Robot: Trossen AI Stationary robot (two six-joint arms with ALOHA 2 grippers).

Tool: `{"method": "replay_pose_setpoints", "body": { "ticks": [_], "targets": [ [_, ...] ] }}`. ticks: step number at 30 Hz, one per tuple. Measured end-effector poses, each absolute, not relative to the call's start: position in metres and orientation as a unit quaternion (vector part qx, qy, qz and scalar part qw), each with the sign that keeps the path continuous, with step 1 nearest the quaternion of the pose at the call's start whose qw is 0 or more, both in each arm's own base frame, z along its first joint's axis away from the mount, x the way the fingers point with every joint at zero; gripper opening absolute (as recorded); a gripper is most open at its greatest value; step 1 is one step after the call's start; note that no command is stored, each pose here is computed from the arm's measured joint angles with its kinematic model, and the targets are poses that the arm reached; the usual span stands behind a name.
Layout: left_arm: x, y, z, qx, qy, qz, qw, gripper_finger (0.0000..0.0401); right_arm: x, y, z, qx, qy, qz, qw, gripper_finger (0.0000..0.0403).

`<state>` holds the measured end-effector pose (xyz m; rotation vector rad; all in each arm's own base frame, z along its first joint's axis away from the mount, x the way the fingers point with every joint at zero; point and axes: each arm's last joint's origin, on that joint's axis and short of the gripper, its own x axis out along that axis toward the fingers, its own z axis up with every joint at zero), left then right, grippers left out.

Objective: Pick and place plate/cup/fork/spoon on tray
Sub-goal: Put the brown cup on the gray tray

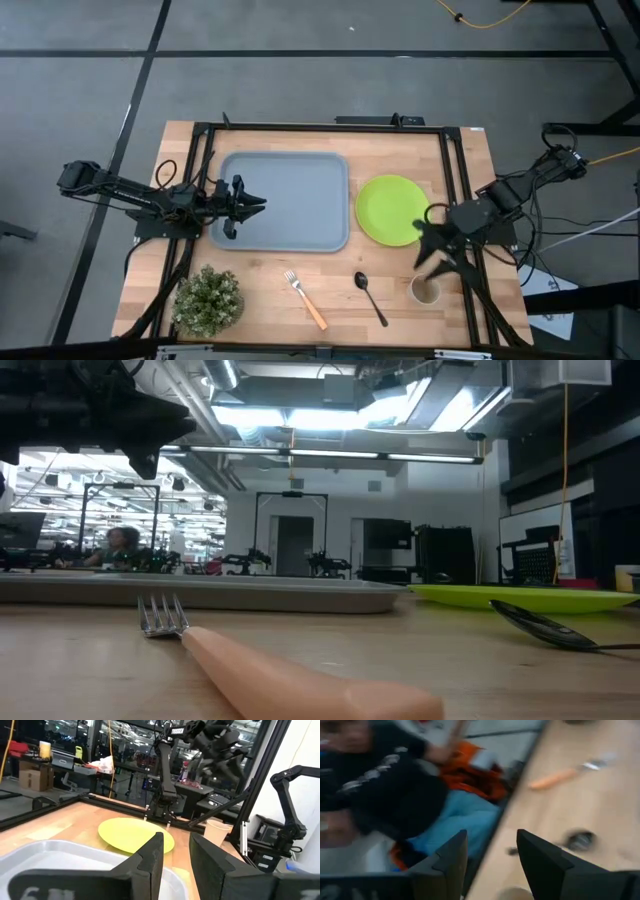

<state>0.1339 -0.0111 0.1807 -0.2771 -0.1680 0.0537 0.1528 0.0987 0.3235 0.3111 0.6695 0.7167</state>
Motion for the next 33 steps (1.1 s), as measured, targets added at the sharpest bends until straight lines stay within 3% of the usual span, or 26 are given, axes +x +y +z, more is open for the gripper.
{"method": "replay_pose_setpoints", "body": {
  "ticks": [4, 13, 20, 27, 33],
  "targets": [
    [0.134, -0.011, 0.181, -0.138, -0.084, 0.027, 0.987, 0.0086, 0.153, 0.106, 0.334, 0.161, 0.276, 0.393, 0.862, 0.0177],
    [0.134, -0.011, 0.181, -0.138, -0.084, 0.027, 0.987, 0.0086, 0.158, 0.109, 0.34, 0.152, 0.228, 0.403, 0.873, 0.0177],
    [0.134, -0.01, 0.181, -0.14, -0.087, 0.053, 0.985, 0.0086, 0.156, 0.112, 0.32, 0.237, 0.38, 0.384, 0.808, 0.0177],
    [0.134, -0.009, 0.181, -0.141, -0.088, 0.066, 0.984, 0.0086, 0.156, 0.113, 0.282, 0.206, 0.545, 0.288, 0.76, 0.0177],
    [0.134, -0.009, 0.181, -0.141, -0.088, 0.066, 0.984, 0.0086, 0.162, 0.119, 0.263, 0.178, 0.602, 0.26, 0.734, 0.0177]
  ]
}}
